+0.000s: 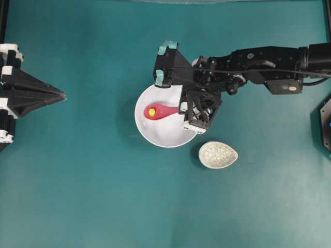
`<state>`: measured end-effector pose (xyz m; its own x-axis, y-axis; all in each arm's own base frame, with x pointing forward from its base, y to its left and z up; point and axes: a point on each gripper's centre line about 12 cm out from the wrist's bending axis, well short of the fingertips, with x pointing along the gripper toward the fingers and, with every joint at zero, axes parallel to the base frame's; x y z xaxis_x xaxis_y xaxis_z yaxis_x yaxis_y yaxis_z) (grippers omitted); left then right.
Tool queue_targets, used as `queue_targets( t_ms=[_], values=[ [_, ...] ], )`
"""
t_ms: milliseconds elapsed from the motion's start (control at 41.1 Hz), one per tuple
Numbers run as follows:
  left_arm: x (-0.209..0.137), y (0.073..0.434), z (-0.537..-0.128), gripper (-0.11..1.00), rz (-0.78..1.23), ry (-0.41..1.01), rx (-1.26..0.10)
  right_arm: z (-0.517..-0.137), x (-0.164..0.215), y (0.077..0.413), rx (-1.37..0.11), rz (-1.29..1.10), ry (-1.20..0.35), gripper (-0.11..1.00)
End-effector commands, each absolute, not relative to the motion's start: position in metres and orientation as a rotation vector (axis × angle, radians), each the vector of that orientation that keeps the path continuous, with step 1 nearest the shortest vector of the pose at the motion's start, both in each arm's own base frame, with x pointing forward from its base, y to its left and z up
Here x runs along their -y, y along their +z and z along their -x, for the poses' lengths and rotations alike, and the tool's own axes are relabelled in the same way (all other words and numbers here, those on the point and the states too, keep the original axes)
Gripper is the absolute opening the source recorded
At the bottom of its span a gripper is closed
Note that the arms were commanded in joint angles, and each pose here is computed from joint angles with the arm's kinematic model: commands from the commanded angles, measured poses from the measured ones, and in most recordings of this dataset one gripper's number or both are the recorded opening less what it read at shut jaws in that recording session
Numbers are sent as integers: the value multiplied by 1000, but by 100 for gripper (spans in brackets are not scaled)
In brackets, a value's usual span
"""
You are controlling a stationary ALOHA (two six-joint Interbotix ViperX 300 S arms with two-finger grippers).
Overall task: Scoop the yellow hexagonal prism block from the bowl with a spoon using the right arm.
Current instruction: 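Drag the spoon under the yellow hexagonal block to scoop it, then raise the spoon carrying the yellow block above the bowl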
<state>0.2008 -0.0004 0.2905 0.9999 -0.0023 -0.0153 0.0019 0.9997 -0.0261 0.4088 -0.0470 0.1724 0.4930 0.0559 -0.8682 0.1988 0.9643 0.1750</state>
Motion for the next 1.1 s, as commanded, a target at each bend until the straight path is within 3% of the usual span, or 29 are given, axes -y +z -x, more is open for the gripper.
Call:
queue_targets(
  t_ms=[0, 1072],
  values=[
    [1, 303, -203, 3, 25, -6, 15, -411, 47, 187, -1009, -268, -88, 23],
    [1, 303, -203, 3, 26, -6, 14, -364, 43, 196, -864, -325, -143, 23]
  ],
)
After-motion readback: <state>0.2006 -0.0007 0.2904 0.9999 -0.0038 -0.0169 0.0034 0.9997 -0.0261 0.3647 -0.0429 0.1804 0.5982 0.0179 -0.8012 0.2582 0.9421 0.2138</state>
